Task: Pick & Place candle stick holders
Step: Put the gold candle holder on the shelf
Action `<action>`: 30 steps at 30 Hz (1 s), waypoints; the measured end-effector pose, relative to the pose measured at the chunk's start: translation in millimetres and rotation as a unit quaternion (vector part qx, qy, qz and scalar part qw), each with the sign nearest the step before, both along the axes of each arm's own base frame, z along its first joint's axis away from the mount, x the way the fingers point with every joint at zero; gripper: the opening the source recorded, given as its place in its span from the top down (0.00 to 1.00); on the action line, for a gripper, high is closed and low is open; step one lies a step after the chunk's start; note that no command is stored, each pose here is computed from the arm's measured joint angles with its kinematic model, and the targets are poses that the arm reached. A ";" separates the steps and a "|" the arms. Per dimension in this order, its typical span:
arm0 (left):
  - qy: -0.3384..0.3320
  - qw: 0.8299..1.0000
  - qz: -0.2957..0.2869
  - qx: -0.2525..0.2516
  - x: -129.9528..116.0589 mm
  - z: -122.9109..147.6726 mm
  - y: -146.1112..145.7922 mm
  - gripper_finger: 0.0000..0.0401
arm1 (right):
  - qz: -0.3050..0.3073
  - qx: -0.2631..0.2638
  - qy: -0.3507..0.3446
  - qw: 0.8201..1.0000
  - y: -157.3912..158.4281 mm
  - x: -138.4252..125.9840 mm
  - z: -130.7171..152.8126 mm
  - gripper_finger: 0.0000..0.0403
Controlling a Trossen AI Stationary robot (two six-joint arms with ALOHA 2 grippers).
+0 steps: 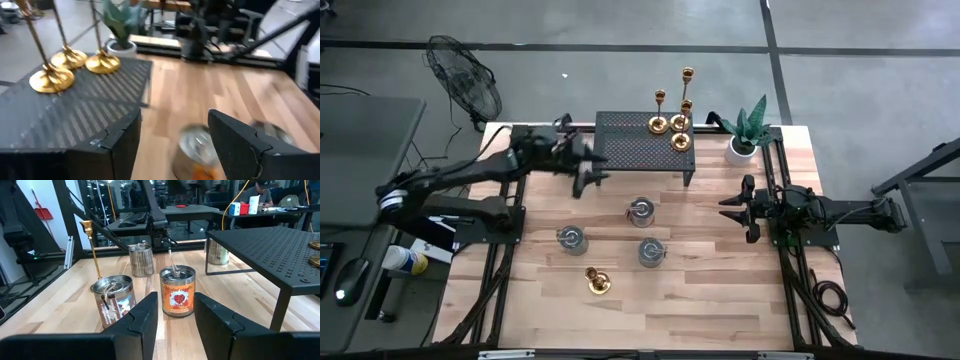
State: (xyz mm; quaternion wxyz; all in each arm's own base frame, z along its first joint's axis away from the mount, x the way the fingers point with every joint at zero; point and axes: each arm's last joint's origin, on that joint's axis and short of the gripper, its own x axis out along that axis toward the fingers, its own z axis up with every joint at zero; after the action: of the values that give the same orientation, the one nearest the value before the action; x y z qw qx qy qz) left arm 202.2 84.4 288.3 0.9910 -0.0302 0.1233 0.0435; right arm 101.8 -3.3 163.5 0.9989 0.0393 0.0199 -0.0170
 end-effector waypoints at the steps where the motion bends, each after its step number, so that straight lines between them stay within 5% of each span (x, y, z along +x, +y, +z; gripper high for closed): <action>1: 0.003 1.000 -0.003 0.000 -6.4 -2.5 -6.7 0.43 | 0.000 0.000 0.000 1.000 0.0 0.0 0.0 0.71; 14: 0.032 0.992 -0.123 -0.014 -58.6 -38.1 -80.4 0.43 | 0.000 0.000 0.000 1.000 0.0 0.0 -0.1 0.71; 30: 0.103 0.976 -0.192 0.014 -47.1 -72.2 -142.5 0.44 | 0.000 0.000 0.000 1.000 0.0 0.0 -0.1 0.71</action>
State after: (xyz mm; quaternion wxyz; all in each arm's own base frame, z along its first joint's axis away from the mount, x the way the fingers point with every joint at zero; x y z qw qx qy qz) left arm 155.1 -58.1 216.2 0.9631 0.0127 0.2276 -0.1431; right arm 101.9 -3.3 163.4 0.9989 0.0392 0.0201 -0.0167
